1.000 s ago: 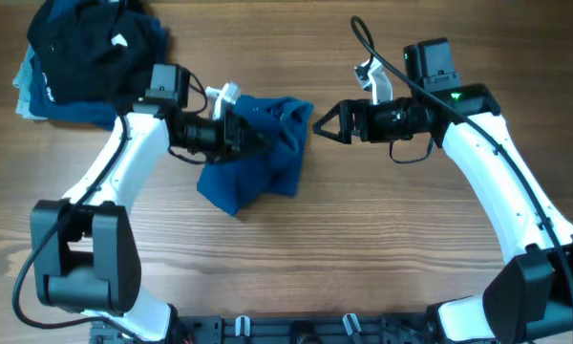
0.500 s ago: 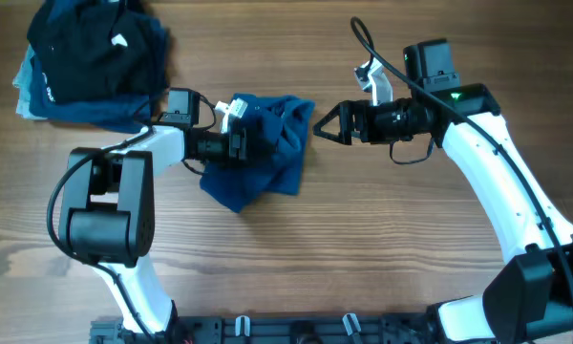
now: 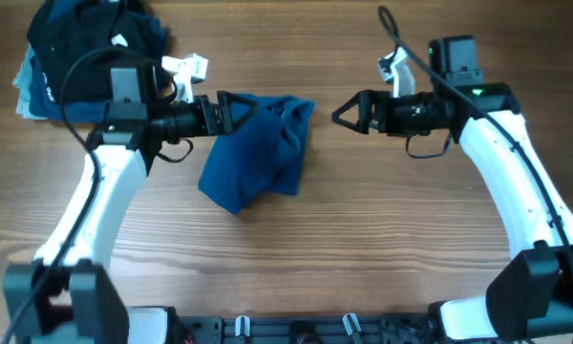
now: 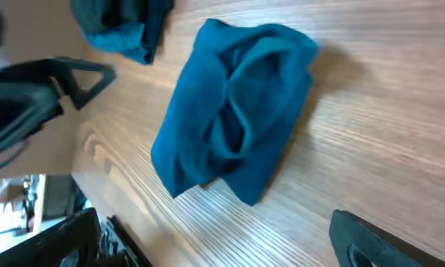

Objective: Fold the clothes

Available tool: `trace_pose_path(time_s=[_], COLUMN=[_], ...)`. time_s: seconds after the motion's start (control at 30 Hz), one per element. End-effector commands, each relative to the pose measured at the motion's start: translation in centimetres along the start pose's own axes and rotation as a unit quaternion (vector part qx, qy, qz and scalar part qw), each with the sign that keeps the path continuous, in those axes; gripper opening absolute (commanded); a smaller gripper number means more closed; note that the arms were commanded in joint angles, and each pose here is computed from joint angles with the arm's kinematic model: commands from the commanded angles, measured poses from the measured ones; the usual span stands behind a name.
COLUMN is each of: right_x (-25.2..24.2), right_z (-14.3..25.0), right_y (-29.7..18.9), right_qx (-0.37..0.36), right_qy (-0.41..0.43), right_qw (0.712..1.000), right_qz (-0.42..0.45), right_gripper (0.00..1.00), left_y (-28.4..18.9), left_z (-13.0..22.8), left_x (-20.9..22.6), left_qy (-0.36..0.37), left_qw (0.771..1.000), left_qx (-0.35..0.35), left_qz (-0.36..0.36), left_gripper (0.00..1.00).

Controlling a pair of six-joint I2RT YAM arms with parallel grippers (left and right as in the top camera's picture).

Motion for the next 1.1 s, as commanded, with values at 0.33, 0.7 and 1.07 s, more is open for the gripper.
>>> trace_pose_path(time_s=[0.33, 0.7, 1.07], right_x=[-0.6, -0.6, -0.6], right_z=[1.2, 1.2, 1.3], right_y=[0.0, 0.0, 0.0], right_qx=[0.038, 0.039, 0.04], right_qy=[0.003, 0.004, 0.004], right_qw=[0.999, 0.999, 0.999], right_qz=[0.009, 0.008, 0.008], right_gripper=[1.0, 1.0, 0.99], left_y=[3.0, 9.1, 11.1], left_z=[-1.7, 2.1, 6.6], left_x=[13.6, 12.6, 9.9], left_qy=[-0.086, -0.075, -0.123], left_qw=[0.995, 0.991, 0.965], left_qx=[0.014, 0.11, 0.231], left_qz=[-0.041, -0.029, 0.006], left_gripper=[1.0, 1.0, 0.87])
Point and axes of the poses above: each gripper's point midway between its finger pads, its own y axis out along the fingers, its own x axis along the line the jaws close on, z = x × y, the point moved 10 cm from there along -y, back along the fingers, and after that the axes turned 14 degrees about -y, right-handed, at the moved point
